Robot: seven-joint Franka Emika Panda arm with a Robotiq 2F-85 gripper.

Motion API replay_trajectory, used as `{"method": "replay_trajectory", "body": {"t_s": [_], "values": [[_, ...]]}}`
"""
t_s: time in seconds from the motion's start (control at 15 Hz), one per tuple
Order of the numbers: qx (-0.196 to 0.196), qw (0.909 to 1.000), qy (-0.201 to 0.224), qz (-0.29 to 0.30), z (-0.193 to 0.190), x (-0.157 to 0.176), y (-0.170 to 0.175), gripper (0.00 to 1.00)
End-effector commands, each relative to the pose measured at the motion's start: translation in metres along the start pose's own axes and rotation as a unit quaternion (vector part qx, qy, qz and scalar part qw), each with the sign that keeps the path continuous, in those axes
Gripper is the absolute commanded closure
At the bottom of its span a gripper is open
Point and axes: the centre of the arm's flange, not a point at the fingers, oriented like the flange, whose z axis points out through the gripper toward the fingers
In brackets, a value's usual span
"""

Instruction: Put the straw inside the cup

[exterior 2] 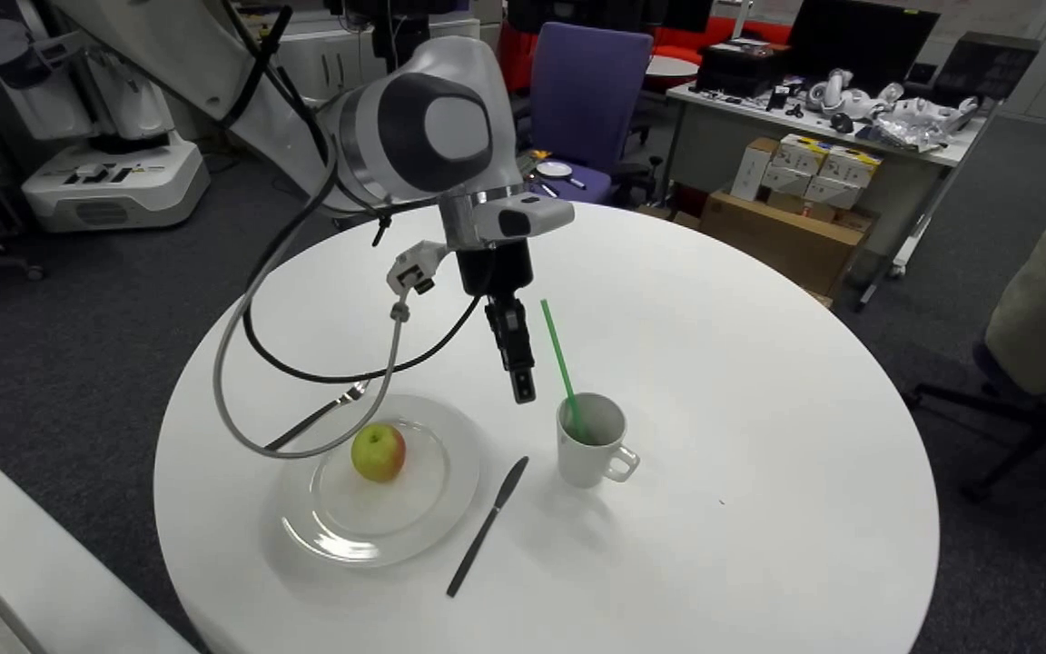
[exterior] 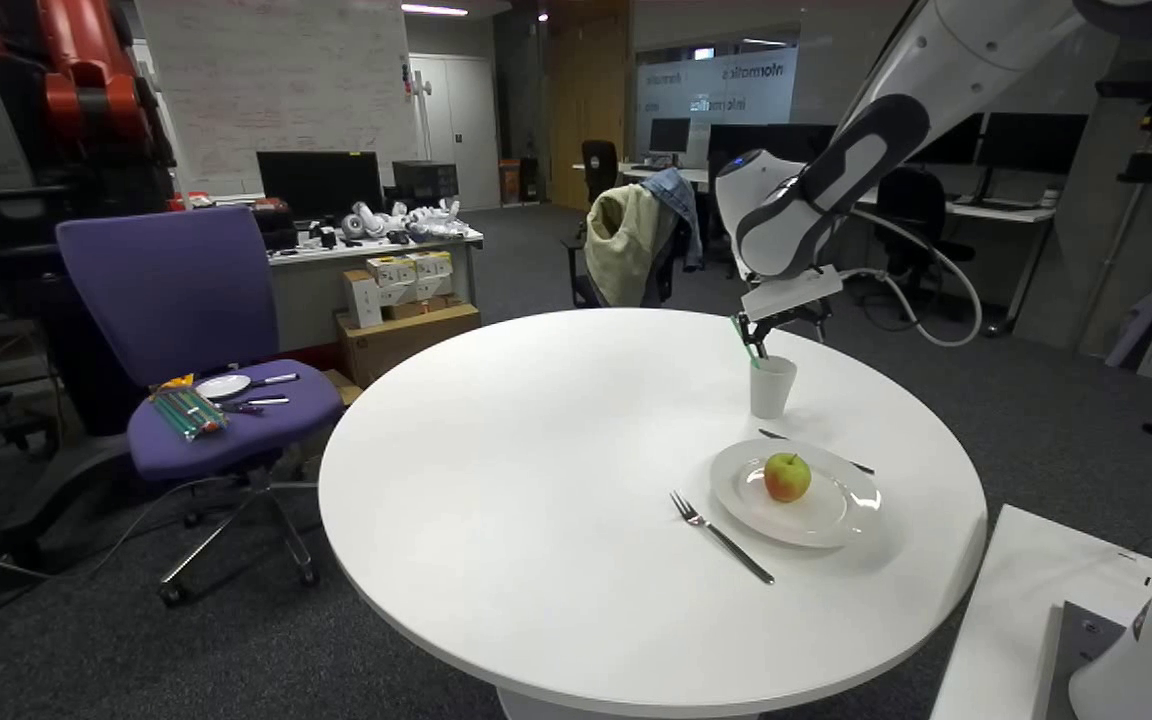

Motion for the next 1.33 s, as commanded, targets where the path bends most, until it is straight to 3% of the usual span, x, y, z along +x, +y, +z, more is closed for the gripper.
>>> {"method": "replay_trajectory", "body": {"t_s": [0.0, 0.2, 0.33, 0.6, 0.8, 1.0, 1.27], "values": [[0.056, 0.9949, 0.031, -0.078, -0.021, 0.010, 0.000, 0.00], [0.110, 0.9847, 0.018, -0.134, -0.031, 0.021, -0.010, 0.00], [0.145, 0.9753, -0.014, -0.166, -0.037, 0.029, -0.017, 0.00], [0.203, 0.9465, -0.085, -0.236, -0.058, 0.034, -0.026, 0.00], [0.201, 0.9248, -0.155, -0.283, -0.073, 0.027, -0.028, 0.00], [0.174, 0.9241, -0.178, -0.290, -0.084, 0.019, -0.031, 0.00], [0.139, 0.9408, -0.157, -0.266, -0.092, 0.013, -0.043, 0.00]]}}
